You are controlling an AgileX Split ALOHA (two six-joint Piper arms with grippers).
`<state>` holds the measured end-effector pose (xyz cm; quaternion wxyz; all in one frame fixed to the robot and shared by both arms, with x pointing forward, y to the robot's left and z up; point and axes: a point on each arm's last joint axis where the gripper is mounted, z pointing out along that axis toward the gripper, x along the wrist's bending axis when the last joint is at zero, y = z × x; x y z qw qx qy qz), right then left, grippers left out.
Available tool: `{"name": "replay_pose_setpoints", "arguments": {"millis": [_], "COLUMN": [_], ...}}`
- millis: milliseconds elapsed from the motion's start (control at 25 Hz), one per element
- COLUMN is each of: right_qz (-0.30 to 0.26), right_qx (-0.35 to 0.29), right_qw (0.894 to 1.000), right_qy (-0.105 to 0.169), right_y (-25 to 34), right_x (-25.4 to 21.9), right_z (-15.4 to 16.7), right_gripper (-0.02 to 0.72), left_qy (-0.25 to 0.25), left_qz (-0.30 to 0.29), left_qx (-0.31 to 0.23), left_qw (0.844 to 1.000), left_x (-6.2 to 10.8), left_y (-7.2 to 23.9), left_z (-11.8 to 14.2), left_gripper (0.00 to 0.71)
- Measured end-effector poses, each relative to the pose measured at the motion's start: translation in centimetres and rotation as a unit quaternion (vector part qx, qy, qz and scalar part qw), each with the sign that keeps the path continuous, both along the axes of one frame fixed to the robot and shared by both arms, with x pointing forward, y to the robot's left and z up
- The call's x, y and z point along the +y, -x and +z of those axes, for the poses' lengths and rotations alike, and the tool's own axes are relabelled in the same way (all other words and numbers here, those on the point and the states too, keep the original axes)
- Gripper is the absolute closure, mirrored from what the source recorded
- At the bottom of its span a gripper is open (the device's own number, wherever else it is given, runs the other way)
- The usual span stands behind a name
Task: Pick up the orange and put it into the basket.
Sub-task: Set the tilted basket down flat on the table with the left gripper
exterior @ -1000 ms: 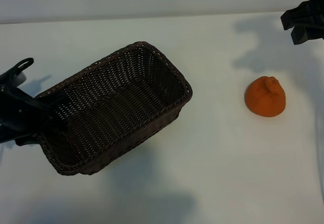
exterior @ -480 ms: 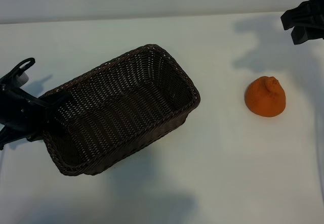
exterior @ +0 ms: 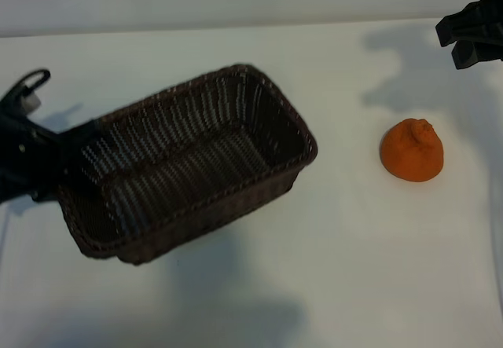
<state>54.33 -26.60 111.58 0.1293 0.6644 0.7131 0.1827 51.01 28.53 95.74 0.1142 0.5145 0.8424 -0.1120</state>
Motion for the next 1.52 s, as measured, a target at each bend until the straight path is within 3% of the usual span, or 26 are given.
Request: {"name": "replay_pose_setpoints", "arguments": {"millis": [320,520,800,1120,1520], "right_qz": [0.0,0.0,0.0,0.0,0.0], "right_qx": [0.0,0.0,0.0,0.0,0.001], "right_qw": [1.0,1.0,1.0,1.0,1.0], "right_qy": [0.0,0.0,0.0,0.0,0.0], "right_y": [0.0,0.0,0.0,0.0,0.0], "right_x": [0.0,0.0,0.0,0.0,0.0], "right_z": [0.0,0.0,0.0,0.0,0.0], "right_gripper": [0.214,0.214,0.214,0.214,0.214], "left_qy": [0.019,0.023,0.013,0.004,0.01], "left_qz": [-0.044,-0.062,-0.129,-0.248,-0.254], "left_qx": [-0.03,-0.036,-0.037,-0.078,-0.083], "left_qw": [0.998,0.997,0.991,0.966,0.964], "left_x": [-0.3,-0.4,-0.3,-0.3,-0.4], "left_y": [-1.9,-2.4,-2.1,-2.1,-2.1], "left_z": [6.8,9.2,9.4,9.4,9.4], "left_gripper": [0.555,0.555,0.555,0.555,0.555]}}
